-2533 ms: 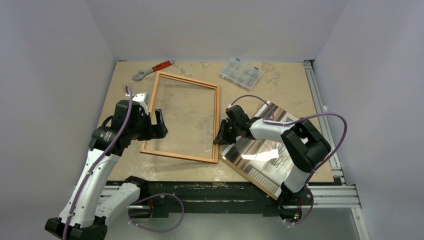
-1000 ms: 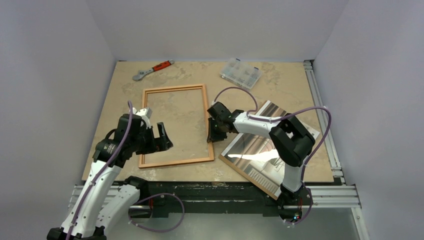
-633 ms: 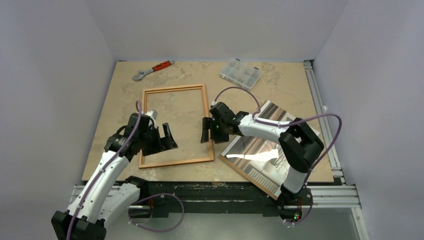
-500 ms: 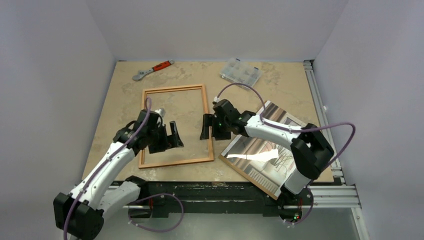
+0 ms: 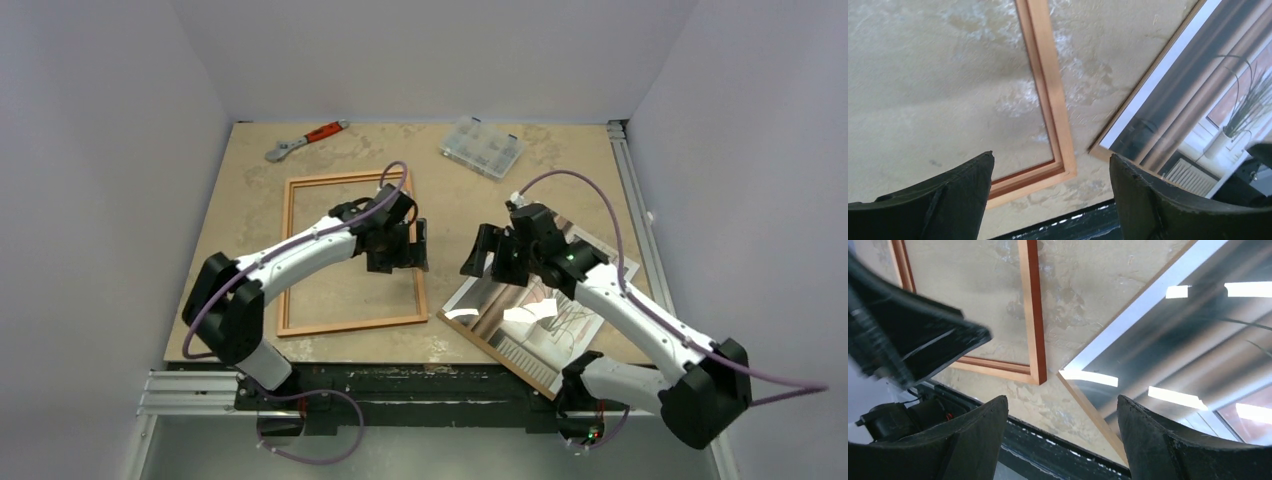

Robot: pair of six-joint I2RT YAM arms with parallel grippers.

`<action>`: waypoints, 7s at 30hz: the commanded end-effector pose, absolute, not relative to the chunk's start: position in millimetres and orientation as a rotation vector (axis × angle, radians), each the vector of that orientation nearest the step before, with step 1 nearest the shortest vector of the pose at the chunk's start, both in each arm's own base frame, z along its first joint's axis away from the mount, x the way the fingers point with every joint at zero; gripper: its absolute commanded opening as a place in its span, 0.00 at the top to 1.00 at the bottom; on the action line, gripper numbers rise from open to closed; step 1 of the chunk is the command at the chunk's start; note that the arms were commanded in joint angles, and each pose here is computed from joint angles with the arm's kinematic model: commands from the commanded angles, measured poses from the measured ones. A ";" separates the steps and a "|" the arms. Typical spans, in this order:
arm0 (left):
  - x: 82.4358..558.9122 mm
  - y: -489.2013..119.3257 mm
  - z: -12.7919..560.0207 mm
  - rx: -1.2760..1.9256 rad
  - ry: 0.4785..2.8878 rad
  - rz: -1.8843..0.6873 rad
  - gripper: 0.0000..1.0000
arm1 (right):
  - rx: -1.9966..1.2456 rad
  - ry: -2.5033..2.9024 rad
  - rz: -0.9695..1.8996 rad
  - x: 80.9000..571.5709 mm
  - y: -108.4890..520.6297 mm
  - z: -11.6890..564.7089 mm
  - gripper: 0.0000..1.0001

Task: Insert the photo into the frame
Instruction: Turn over the photo frame at the center of the board, then adjust the photo frame item at the center of the board, then pick up the photo frame item at the center of the board.

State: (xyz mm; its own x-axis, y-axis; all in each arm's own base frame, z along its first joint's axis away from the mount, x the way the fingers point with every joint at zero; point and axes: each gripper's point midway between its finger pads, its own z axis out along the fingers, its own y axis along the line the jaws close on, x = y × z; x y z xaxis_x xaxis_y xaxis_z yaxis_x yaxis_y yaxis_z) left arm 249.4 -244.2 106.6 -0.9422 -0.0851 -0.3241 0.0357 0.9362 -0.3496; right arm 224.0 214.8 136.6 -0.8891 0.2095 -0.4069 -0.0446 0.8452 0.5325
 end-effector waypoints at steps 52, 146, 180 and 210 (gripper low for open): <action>269.3 -325.1 147.8 0.396 2.610 -0.682 0.08 | 0.283 2.750 0.416 173.6 145.9 88.1 0.01; 256.8 -354.5 82.2 0.271 2.745 -0.762 0.02 | 0.859 2.628 0.386 316.1 1.1 70.3 0.03; 288.2 -377.3 76.9 0.153 2.680 -0.759 0.32 | 0.780 2.785 0.404 248.4 34.9 19.2 0.24; 257.9 -355.2 138.4 -0.035 2.490 -1.007 0.38 | 0.647 2.839 0.498 231.9 61.7 19.9 0.23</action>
